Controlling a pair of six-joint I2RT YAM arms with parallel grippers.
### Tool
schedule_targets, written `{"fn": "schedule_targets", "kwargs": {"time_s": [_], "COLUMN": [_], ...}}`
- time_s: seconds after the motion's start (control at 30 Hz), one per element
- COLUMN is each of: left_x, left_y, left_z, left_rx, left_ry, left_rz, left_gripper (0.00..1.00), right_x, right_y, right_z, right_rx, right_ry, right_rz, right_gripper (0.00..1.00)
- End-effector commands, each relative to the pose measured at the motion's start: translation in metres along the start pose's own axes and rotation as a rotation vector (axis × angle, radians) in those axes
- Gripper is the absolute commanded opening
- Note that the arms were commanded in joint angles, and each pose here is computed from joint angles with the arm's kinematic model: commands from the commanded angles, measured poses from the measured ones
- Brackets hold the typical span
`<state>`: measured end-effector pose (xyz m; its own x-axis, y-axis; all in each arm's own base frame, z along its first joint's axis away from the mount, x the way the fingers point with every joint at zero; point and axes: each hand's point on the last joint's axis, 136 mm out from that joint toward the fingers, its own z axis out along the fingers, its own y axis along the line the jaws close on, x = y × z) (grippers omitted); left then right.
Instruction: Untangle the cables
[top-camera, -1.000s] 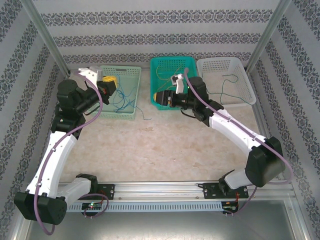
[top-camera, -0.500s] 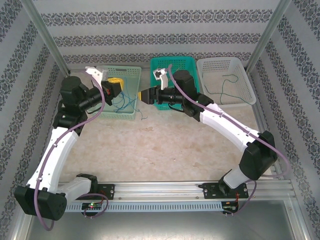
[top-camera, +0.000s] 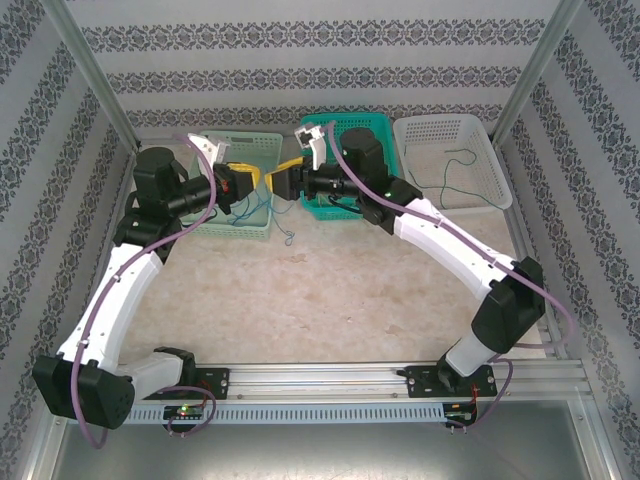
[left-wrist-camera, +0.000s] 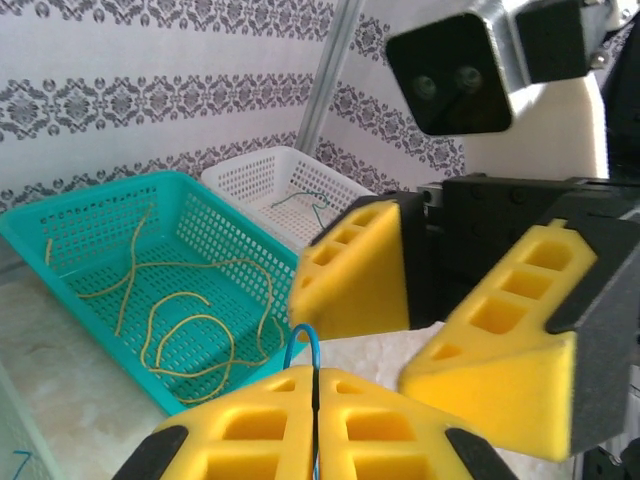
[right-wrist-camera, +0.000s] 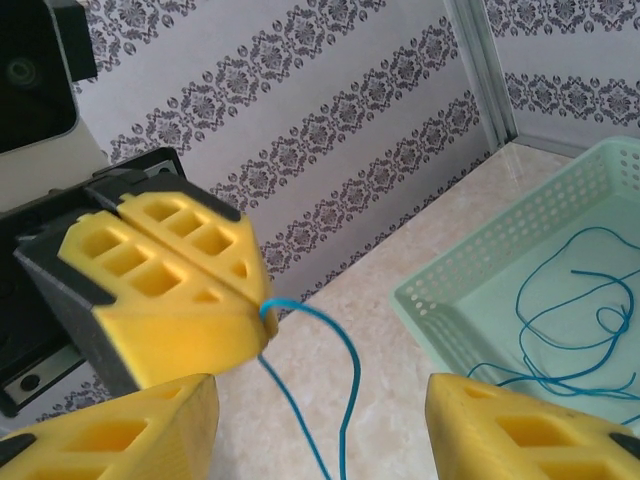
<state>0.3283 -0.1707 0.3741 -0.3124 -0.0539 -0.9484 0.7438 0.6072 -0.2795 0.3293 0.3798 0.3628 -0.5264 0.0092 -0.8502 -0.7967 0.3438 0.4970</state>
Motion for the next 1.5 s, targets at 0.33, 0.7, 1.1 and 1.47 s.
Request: {"fn": "schedule_targets", "kwargs": {"time_s": [0.33, 0.7, 1.1, 1.47], "left_x": [-0.013, -0.013, -0.002, 0.058], "left_y": [-0.019, -0.017, -0.013, -0.008], "left_z": [0.001, 0.001, 0.001, 0.006], "left_rx": [0.080, 0.069, 0.043, 0.074], "left_ry": [-0.026, -0.026, 0.035, 0.318], "left_rz": [-0.022, -0.037, -0.026, -0.123], "left_gripper": [0.08, 0.08, 0.08, 0.09], "right_x": [0.007, 0.014, 0.027, 0.072], "right_y": [-0.001, -0.004, -0.021, -0.058], "right_z": [0.020, 0.013, -0.010, -0.062], "right_rx": [-0.050, -0.063, 0.070, 0.431], "right_ry": [0.049, 0.062, 0.150, 0.473], "right_rz": [-0.016, -0.006, -0.084, -0.291], "right_gripper": [0.34, 0.21, 0.01, 0.01]}}
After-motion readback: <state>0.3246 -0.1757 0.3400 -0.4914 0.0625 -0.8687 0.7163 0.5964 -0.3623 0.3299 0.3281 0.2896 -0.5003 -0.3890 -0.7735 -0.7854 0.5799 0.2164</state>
